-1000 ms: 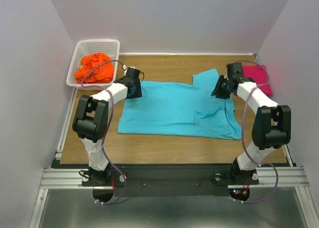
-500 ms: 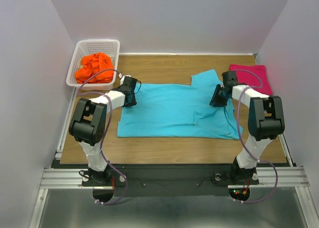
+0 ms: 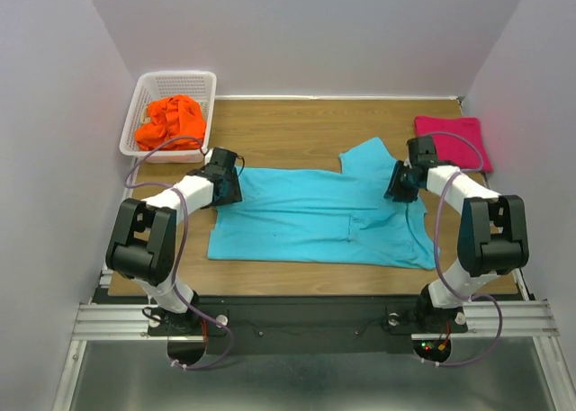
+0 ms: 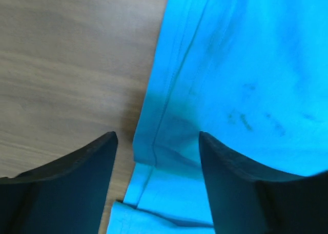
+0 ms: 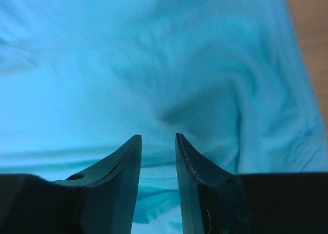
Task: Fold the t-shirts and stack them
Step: Fold the tshirt
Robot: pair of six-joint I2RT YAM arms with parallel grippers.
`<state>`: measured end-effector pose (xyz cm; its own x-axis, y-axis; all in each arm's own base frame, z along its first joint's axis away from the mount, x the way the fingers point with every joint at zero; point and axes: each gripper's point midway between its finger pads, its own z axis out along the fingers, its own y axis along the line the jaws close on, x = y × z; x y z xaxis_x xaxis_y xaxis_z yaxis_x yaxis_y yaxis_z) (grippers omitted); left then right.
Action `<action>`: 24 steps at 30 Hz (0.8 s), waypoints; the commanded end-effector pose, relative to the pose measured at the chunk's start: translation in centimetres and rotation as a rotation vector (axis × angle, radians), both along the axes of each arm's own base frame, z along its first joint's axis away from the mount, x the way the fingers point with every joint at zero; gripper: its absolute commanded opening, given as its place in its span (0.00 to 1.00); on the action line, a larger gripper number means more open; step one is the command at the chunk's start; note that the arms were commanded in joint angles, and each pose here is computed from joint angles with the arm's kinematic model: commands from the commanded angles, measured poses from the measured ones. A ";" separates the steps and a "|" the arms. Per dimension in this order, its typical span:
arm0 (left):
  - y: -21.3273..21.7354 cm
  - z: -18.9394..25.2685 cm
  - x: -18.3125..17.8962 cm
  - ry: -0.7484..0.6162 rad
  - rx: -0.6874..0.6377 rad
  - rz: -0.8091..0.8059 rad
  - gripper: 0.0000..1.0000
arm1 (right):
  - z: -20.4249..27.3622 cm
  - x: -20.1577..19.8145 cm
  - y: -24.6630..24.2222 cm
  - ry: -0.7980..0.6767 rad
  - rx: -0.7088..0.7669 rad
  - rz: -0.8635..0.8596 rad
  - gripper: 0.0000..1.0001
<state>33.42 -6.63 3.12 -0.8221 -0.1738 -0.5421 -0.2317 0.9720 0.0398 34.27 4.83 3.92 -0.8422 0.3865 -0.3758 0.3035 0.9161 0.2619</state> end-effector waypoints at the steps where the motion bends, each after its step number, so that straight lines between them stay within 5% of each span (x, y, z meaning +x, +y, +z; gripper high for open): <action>1: 0.1 5.2 5.2 -0.177 0.023 -0.016 0.82 | 6.0 5.7 -0.7 -0.210 -0.053 0.060 0.40; 11: -0.3 6.1 12.0 -0.232 0.097 -0.133 0.86 | 5.6 10.3 -5.0 -0.221 -0.126 0.066 0.41; 24: 0.4 3.4 13.3 -0.177 0.129 -0.163 0.77 | 2.9 11.7 -7.0 -0.169 -0.138 0.044 0.41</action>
<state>44.56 -7.14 4.46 -0.7690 0.0307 -0.6386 -0.0671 0.9894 0.1285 44.37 -0.98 5.83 -0.8030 0.2938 -0.5186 0.2280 0.9553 0.1882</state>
